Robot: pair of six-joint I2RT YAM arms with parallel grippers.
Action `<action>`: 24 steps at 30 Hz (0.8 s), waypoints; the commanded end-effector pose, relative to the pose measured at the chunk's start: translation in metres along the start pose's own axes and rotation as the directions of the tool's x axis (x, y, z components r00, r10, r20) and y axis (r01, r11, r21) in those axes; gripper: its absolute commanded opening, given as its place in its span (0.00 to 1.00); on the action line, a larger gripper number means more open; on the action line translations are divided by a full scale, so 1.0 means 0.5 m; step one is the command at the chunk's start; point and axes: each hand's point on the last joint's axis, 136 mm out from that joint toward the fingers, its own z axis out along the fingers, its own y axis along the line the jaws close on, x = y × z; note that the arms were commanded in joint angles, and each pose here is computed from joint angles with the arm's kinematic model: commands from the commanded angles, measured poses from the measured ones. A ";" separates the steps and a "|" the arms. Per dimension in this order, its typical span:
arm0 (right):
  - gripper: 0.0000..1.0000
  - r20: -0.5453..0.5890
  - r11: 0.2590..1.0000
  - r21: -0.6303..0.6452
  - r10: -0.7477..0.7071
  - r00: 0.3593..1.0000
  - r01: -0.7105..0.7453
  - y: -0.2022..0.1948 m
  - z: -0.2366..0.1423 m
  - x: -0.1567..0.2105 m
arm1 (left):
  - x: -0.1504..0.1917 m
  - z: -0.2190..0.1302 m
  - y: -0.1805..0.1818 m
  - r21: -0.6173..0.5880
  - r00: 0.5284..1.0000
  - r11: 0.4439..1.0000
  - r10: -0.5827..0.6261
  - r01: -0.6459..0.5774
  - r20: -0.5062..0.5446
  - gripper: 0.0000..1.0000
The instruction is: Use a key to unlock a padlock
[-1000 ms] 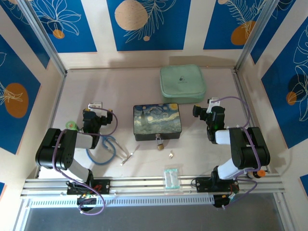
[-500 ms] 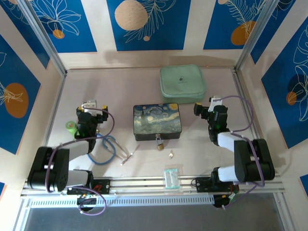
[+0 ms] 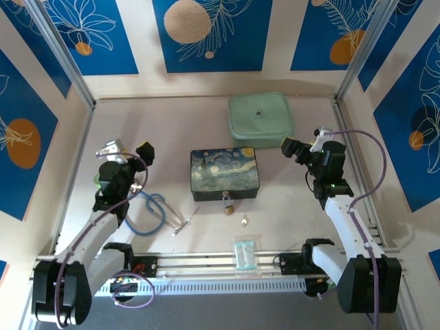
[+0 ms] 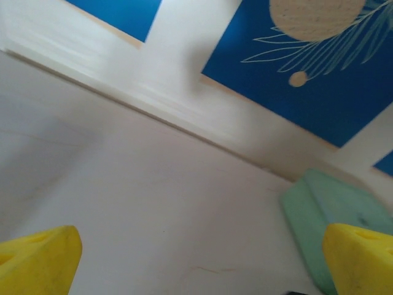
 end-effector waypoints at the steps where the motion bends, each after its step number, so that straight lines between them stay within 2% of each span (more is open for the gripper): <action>1: 0.99 -0.201 0.988 -0.102 0.094 0.975 -0.116 0.047 -0.024 0.076 | 0.043 -0.021 -0.023 0.077 0.978 0.980 -0.175 0.184 -0.109 1.00; 5: 0.99 -0.286 0.996 0.003 0.090 0.954 -0.093 0.036 -0.038 0.130 | 0.107 -0.035 -0.048 0.082 0.938 0.977 -0.163 0.196 -0.305 1.00; 8: 0.99 -0.374 0.993 0.055 0.117 0.920 -0.104 0.039 -0.051 0.180 | 0.160 -0.063 -0.063 0.059 0.901 0.982 -0.141 0.180 -0.411 1.00; 9: 1.00 -0.406 0.994 0.049 0.110 0.907 -0.098 0.047 -0.055 0.200 | 0.179 -0.076 -0.068 0.046 0.891 0.986 -0.125 0.160 -0.437 1.00; 11: 0.95 -0.456 0.998 0.045 0.065 0.887 -0.050 0.060 -0.063 0.236 | 0.218 -0.106 -0.074 0.006 0.866 0.995 -0.083 0.099 -0.494 1.00; 13: 0.94 -0.474 0.994 0.102 0.018 0.881 0.035 0.057 -0.072 0.266 | 0.249 -0.136 -0.083 -0.018 0.839 0.999 -0.032 0.027 -0.543 1.00; 17: 0.91 -0.507 0.993 0.077 -0.034 0.861 0.084 0.087 -0.082 0.316 | 0.281 -0.162 -0.111 -0.013 0.827 0.997 -0.070 0.076 -0.558 1.00; 20: 0.78 -0.535 0.993 0.061 -0.056 0.843 0.105 0.110 -0.094 0.352 | 0.305 -0.175 -0.134 -0.013 0.807 0.993 -0.105 0.119 -0.581 1.00; 24: 0.73 -0.548 0.978 0.064 -0.130 0.826 0.196 0.130 -0.121 0.396 | 0.326 -0.201 -0.154 -0.021 0.802 0.997 -0.076 0.079 -0.592 1.00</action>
